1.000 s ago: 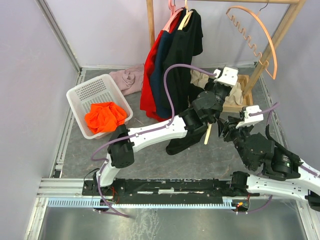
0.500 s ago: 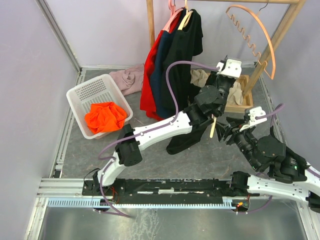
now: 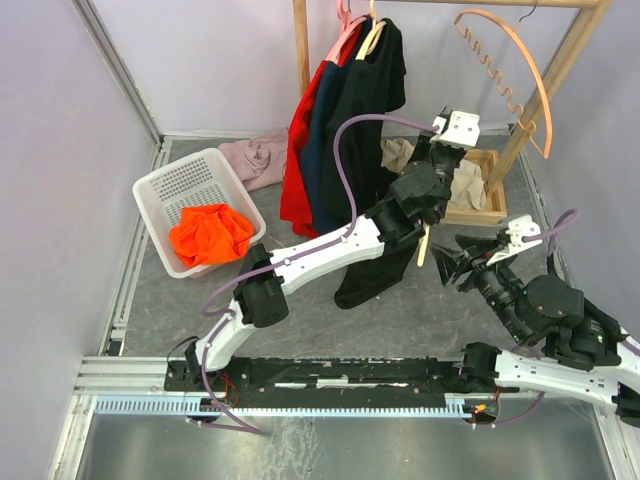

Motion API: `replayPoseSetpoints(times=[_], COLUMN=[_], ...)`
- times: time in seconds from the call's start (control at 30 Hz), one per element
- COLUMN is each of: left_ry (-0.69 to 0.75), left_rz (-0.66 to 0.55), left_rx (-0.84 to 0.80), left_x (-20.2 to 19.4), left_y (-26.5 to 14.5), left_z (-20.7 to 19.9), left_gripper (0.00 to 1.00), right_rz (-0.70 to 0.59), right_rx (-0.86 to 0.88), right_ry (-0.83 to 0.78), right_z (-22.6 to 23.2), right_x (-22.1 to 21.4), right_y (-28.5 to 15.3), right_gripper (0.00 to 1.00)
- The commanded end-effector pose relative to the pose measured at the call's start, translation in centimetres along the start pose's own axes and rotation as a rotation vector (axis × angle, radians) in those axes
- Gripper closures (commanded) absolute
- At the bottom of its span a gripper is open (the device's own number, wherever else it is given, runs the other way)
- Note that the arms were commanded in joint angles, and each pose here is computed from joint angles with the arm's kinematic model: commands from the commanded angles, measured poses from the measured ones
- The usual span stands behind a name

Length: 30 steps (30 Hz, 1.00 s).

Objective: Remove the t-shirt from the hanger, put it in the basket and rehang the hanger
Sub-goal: Remove the T-shirt from the clothesline.

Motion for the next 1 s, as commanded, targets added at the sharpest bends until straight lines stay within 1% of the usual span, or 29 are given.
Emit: replayPoseSetpoints(times=[0.0,0.23,0.37,0.67,0.83,0.97], left_ry=[-0.062,-0.05,-0.056,-0.081,-0.088,-0.103], left_rz=[-0.073,-0.064,-0.06,-0.058,-0.048,-0.044], left_rx=[0.029,0.039,0.04,0.029,0.025,0.012], left_x=[2.7,2.1,2.0,2.8,3.0,3.5], left_y=[0.8,0.9,0.9,0.6,0.2,-0.3], left_z=[0.5,0.7,0.8,0.9,1.3,1.4], left_gripper=[0.97,0.97,0.97,0.97,0.97,0.97], right_rz=[-0.018,-0.046,-0.022,0.062,0.05,0.052], right_rx=[0.046,0.071,0.045,-0.13,-0.225,-0.287], right_ry=[0.013,0.041,0.019,-0.038,-0.018,-0.044], right_z=[1.0,1.7,2.0,1.6,0.0,-1.1], right_x=[1.0,1.3,1.0,-0.4,-0.5,-0.8], right_y=[0.4,0.7,1.3,2.8,2.3,1.9], right_gripper=[0.38,0.38,0.38,0.37,0.41,0.42])
Point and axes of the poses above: each gripper's point midway between its finger pads, its own y axis out along the fingers, its own z axis along the line the jaws close on, x = y × z, the point moved 5 cm from there along -y, back along the fingers, and after that the axes turned 14 degrees about -y, right-handed, at the moved point
